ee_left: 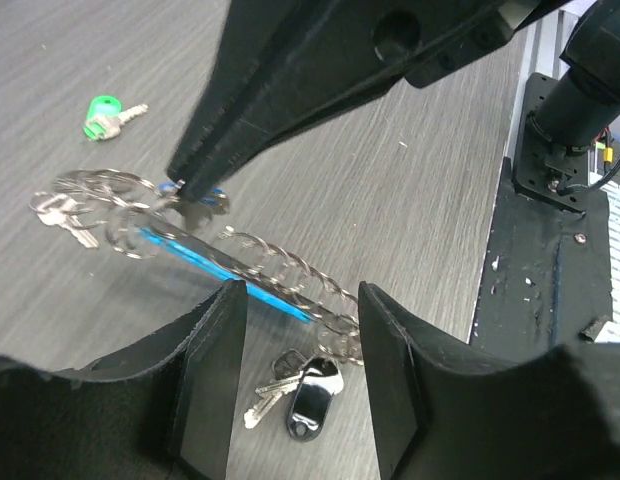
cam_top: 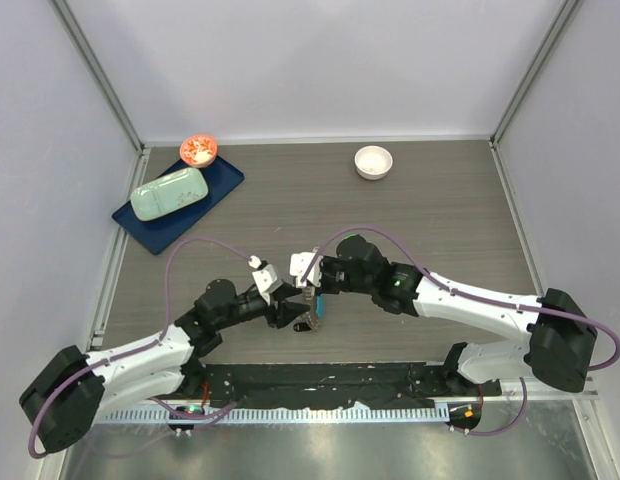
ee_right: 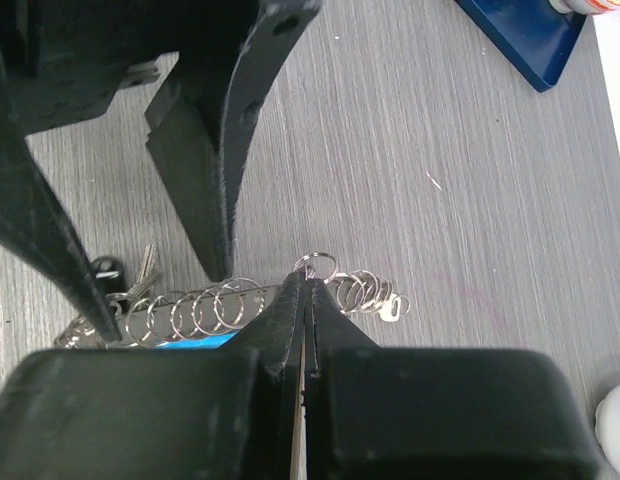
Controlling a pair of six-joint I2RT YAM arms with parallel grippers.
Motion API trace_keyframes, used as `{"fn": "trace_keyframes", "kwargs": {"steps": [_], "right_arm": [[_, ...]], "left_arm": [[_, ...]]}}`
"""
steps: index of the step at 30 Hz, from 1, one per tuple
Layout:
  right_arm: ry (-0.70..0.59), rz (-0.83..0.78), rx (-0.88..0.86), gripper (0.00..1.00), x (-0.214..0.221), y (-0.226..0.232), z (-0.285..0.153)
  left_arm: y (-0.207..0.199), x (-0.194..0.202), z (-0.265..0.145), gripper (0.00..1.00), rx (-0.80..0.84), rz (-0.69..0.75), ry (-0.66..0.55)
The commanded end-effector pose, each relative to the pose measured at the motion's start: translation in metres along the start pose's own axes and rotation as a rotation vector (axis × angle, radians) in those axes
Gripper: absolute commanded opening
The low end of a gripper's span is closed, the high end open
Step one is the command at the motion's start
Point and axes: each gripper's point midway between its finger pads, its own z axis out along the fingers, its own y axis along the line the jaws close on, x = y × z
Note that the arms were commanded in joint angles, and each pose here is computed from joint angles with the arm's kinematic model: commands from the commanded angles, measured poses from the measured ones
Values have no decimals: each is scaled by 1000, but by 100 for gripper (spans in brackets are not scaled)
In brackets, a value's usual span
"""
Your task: Put the keys on the keyring
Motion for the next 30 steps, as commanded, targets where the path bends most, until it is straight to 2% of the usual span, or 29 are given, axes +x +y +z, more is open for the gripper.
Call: {"fn": "trace_keyframes", "kwargs": {"steps": [1,4,8,12,15,18,21,30], "right_arm": [[-80,-5,96,1,-22,-21,-5],[-64,10,98,1,-13,-17,-8],[-55,26,95,1,-3,-9,-12],[-56,27,101,1,0,-8,-16],[-53,27,94,1,3,-5,-14],[-55,27,88,1,3,-4,-13],[-52,29,87,1,5,-4,-12],[-50,53,54,1,9,5,-7]], "left_arm": [[1,4,7,52,-59,-72,6],[0,3,13,53,-61,-83,-9],[15,-6,10,53,-149,-50,-52],[32,-16,-1,54,-234,89,-84],[35,-18,-2,55,-229,190,-66],[39,-19,0,56,-218,231,-55],[44,-24,3,56,-215,237,-65],[47,-6,12,60,-170,227,-19]]}}
